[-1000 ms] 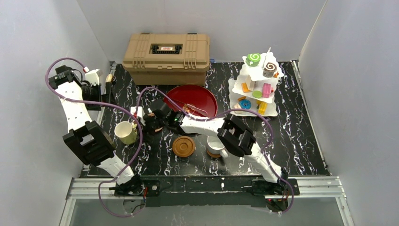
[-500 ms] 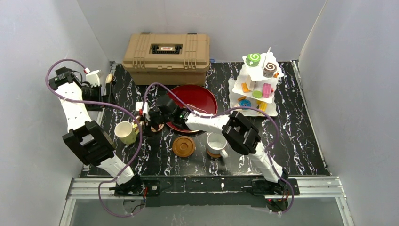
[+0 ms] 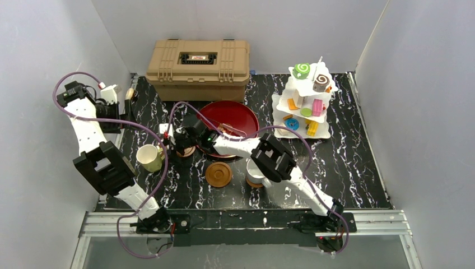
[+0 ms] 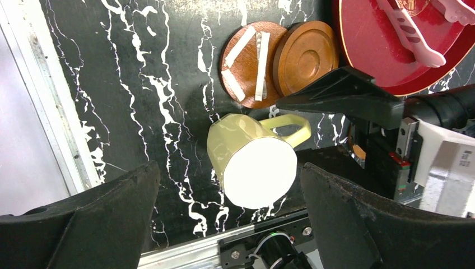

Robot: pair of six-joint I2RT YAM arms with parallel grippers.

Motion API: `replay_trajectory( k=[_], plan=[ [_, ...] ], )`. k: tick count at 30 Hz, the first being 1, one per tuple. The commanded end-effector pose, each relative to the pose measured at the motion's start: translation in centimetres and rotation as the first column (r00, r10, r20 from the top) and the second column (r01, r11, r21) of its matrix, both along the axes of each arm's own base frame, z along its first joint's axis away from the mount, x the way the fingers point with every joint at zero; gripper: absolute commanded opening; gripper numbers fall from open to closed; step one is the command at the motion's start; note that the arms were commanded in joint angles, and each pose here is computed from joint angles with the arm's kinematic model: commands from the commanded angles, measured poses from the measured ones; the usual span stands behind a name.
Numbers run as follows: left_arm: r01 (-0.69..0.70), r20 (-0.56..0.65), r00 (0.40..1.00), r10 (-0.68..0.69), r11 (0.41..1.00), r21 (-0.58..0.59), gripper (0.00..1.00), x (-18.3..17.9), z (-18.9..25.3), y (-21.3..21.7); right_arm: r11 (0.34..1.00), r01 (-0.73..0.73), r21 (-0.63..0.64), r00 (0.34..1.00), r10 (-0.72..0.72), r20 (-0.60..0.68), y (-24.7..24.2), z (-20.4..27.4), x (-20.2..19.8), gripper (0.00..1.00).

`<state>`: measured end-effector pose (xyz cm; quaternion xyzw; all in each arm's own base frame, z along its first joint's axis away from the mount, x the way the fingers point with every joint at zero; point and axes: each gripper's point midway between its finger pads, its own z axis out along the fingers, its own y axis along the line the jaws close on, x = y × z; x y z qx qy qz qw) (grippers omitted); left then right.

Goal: Serve the afternoon tea
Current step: Pick up the cup at the center of the board.

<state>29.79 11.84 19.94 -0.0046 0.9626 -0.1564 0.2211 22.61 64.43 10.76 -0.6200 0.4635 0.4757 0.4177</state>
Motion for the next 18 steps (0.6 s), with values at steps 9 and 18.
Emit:
replay_trajectory(
  k=[9,18],
  plan=[
    [-0.007,-0.019,1.0,0.007,1.0,-0.012,0.94,-0.3,-0.3,0.7,0.991,-0.088,0.106,0.996,0.089,-0.009,-0.4,4.4,-3.9,0.62],
    [-0.008,-0.017,1.0,0.007,1.0,-0.007,0.94,-0.4,-0.2,0.7,0.998,-0.012,0.068,0.999,0.015,-0.035,-0.3,4.2,-4.3,0.38]
  ],
)
